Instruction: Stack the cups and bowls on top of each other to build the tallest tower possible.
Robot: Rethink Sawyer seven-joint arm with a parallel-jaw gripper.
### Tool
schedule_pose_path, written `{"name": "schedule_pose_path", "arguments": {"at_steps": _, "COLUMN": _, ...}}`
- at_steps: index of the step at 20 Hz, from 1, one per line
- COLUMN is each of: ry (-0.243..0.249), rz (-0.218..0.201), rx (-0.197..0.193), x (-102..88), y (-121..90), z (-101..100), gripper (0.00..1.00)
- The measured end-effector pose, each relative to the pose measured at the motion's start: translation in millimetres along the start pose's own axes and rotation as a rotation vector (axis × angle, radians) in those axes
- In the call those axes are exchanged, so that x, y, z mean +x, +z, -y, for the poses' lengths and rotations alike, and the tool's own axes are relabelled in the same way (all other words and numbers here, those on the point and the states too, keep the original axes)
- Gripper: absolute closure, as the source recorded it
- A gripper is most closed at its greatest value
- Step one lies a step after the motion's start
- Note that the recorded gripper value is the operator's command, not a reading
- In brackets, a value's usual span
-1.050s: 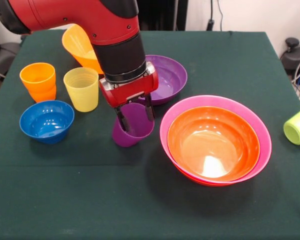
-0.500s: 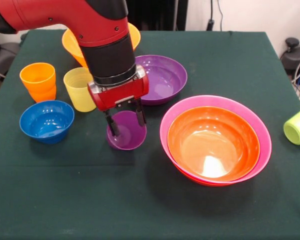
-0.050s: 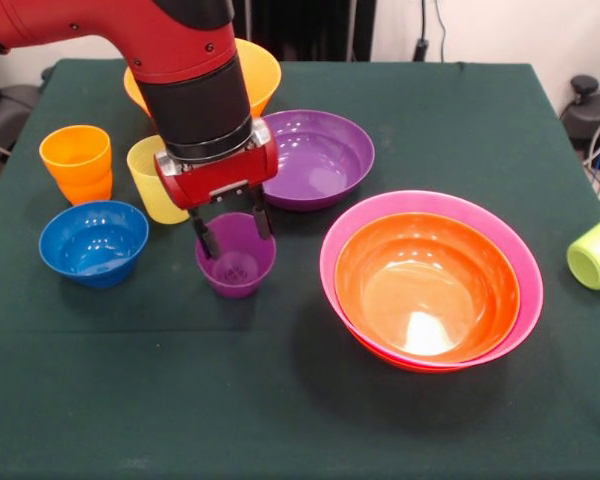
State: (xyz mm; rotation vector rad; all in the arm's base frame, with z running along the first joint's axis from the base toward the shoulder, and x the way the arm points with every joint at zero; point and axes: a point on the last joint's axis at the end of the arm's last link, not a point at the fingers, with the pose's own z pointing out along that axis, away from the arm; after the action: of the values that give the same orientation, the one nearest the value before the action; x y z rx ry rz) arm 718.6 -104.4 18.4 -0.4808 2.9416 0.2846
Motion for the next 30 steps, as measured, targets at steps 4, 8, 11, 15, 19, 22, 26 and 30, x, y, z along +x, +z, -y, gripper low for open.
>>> {"name": "schedule_pose_path", "arguments": {"at_steps": 4, "ry": -0.002, "rz": 0.002, "rx": 0.005, "x": -1.0, "y": -2.6, "z": 1.0, "gripper": 0.00}}
{"name": "schedule_pose_path", "arguments": {"at_steps": 8, "ry": -0.003, "rz": 0.005, "rx": 0.013, "x": -2.8, "y": -6.8, "z": 2.7, "gripper": 0.00}}
{"name": "schedule_pose_path", "arguments": {"at_steps": 11, "ry": -0.003, "rz": 0.005, "rx": 0.012, "x": -2.6, "y": -6.3, "z": 2.5, "gripper": 0.00}}
{"name": "schedule_pose_path", "arguments": {"at_steps": 15, "ry": -0.006, "rz": 0.002, "rx": 0.011, "x": -0.6, "y": -5.5, "z": 1.8, "gripper": 0.00}}
{"name": "schedule_pose_path", "arguments": {"at_steps": 19, "ry": -0.012, "rz": -0.006, "rx": 0.005, "x": 7.9, "y": -5.4, "z": -1.0, "gripper": 0.00}}
{"name": "schedule_pose_path", "arguments": {"at_steps": 22, "ry": -0.027, "rz": -0.003, "rx": 0.013, "x": 16.0, "y": -6.9, "z": -2.9, "gripper": 0.00}}
{"name": "schedule_pose_path", "arguments": {"at_steps": 26, "ry": -0.051, "rz": 0.011, "rx": 0.024, "x": 25.7, "y": -6.6, "z": -7.1, "gripper": 0.00}}
{"name": "schedule_pose_path", "arguments": {"at_steps": 30, "ry": -0.067, "rz": 0.038, "rx": 0.038, "x": 28.5, "y": -6.5, "z": -8.4, "gripper": 0.00}}
